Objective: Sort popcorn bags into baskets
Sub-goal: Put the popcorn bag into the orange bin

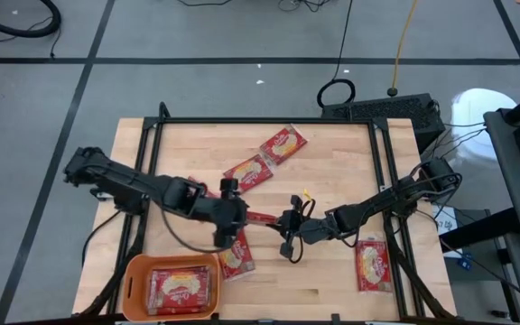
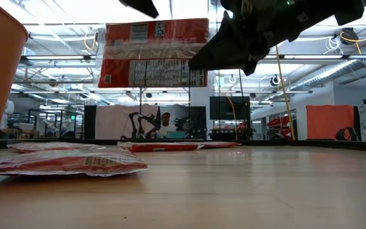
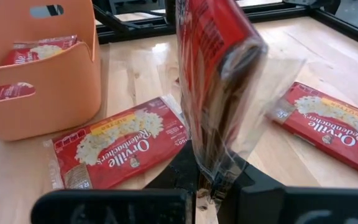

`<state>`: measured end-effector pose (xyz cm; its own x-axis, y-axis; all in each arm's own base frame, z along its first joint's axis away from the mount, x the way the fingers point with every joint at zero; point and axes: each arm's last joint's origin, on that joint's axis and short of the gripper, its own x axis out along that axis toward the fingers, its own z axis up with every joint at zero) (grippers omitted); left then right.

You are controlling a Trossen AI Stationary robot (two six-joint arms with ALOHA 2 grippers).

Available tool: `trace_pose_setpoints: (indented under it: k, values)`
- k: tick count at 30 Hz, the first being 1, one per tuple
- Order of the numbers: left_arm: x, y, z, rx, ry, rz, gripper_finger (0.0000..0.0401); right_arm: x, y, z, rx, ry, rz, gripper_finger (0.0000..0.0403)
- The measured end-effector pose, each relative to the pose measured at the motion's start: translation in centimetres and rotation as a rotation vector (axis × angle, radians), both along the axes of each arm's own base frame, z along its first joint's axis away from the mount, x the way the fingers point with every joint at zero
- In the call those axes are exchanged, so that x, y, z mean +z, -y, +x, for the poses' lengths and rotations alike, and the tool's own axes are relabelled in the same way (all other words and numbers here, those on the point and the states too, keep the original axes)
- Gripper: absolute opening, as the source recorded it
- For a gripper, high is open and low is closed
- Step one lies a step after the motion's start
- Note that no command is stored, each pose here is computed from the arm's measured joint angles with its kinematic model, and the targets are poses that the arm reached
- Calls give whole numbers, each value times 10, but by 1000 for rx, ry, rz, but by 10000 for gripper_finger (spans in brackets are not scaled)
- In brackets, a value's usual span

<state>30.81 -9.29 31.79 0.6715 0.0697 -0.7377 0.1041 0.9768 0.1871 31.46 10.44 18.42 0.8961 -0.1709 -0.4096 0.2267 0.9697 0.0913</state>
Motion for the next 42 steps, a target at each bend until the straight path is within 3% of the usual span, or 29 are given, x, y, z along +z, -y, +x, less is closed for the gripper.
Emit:
trace_pose_setpoints:
  k: [8,13,22,27,42]
  values:
    - [-25,-8,19,27,-83,8,234,-1,0,-1,8,-18,-21,13]
    - [-27,-8,20,45,-92,-1,227,-3,1,-2,3,-41,-19,13]
    - [-28,-10,19,40,-112,6,142,-3,1,-2,6,-41,-25,13]
    - [-28,-12,20,38,-109,8,113,-3,1,-2,7,-42,-30,13]
    - [-35,-18,31,-11,-111,-89,109,-4,1,-2,7,-50,-34,13]
